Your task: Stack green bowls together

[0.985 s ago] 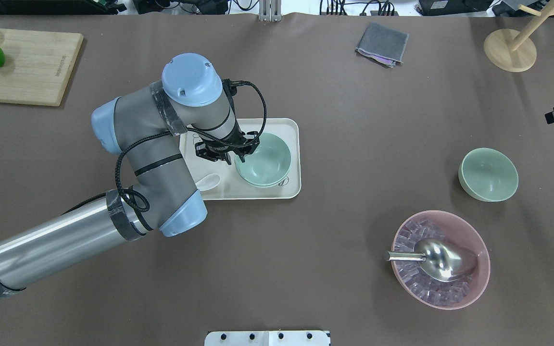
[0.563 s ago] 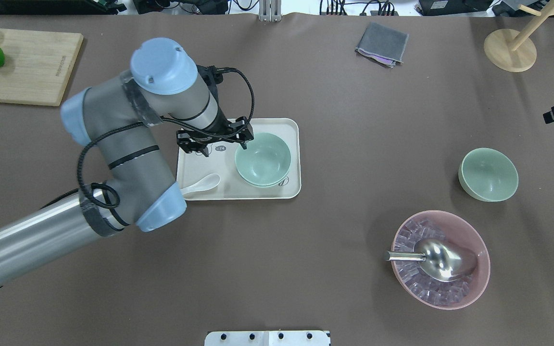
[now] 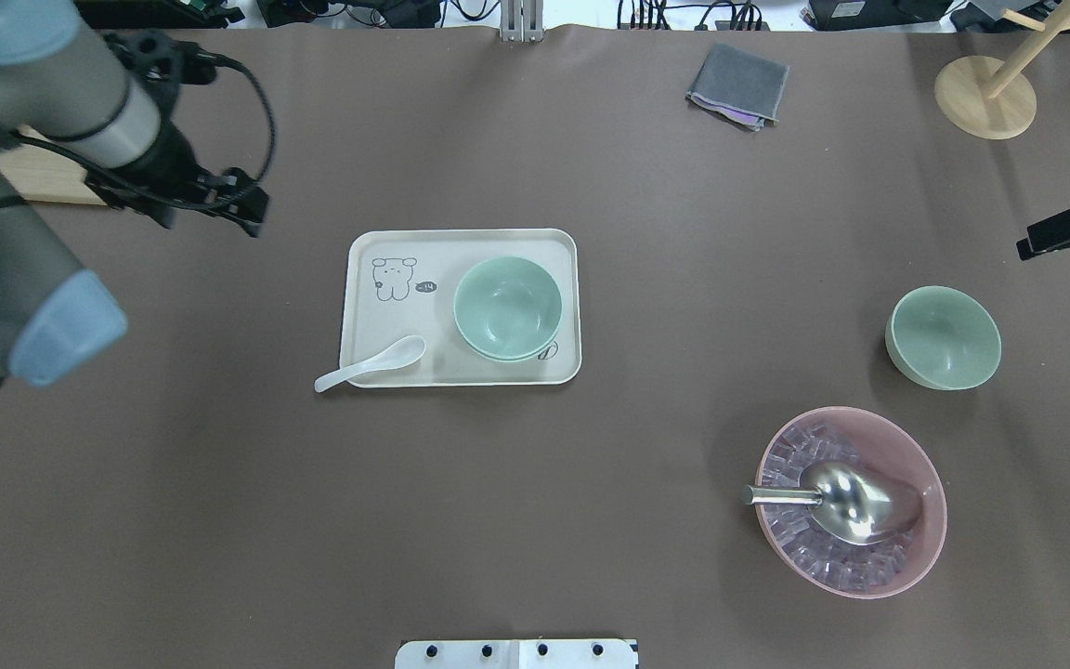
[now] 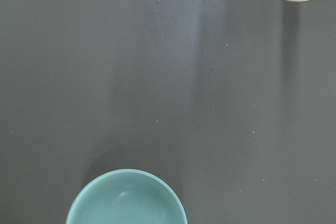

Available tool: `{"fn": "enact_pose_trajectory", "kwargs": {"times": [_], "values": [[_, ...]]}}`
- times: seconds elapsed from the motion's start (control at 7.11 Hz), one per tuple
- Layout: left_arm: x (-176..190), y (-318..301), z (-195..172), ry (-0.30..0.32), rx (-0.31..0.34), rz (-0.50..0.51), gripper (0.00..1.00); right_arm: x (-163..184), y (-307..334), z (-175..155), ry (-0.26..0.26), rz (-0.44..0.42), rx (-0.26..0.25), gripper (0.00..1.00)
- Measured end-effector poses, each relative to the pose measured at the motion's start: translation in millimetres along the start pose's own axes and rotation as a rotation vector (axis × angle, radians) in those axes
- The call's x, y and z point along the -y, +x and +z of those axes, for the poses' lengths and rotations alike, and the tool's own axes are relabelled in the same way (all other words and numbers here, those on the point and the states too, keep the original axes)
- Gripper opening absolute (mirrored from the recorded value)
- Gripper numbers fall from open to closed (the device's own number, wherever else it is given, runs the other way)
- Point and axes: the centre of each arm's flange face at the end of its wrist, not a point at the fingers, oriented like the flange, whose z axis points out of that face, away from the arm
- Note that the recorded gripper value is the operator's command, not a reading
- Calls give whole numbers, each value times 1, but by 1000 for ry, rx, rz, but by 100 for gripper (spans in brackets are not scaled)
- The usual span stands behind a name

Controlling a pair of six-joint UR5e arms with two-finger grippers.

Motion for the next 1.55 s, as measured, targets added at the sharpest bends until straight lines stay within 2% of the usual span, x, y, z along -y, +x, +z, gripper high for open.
{"fn": "enact_pose_trajectory", "kwargs": {"times": [0.28, 0.56, 0.7, 0.98, 1.27, 1.41, 1.55], "values": [[-3, -136, -16, -22, 52, 77, 99, -12, 8, 25, -23, 15, -28, 95], [-34, -231, -9, -81, 67, 63, 99, -24, 24, 67, -14, 30, -12, 93], [-52, -262, -1, -102, 56, 38, 99, -29, 29, 86, -7, 38, 3, 88], [-73, -289, 6, -106, 47, 21, 99, -41, 28, 112, 17, 84, 30, 80], [-76, -293, 8, -107, 46, 19, 99, -53, 22, 121, 24, 96, 36, 63], [-76, -294, 9, -109, 46, 18, 99, -61, 23, 121, 21, 97, 35, 51], [-76, -294, 10, -110, 46, 18, 99, -68, 24, 118, 19, 96, 35, 42]]}}
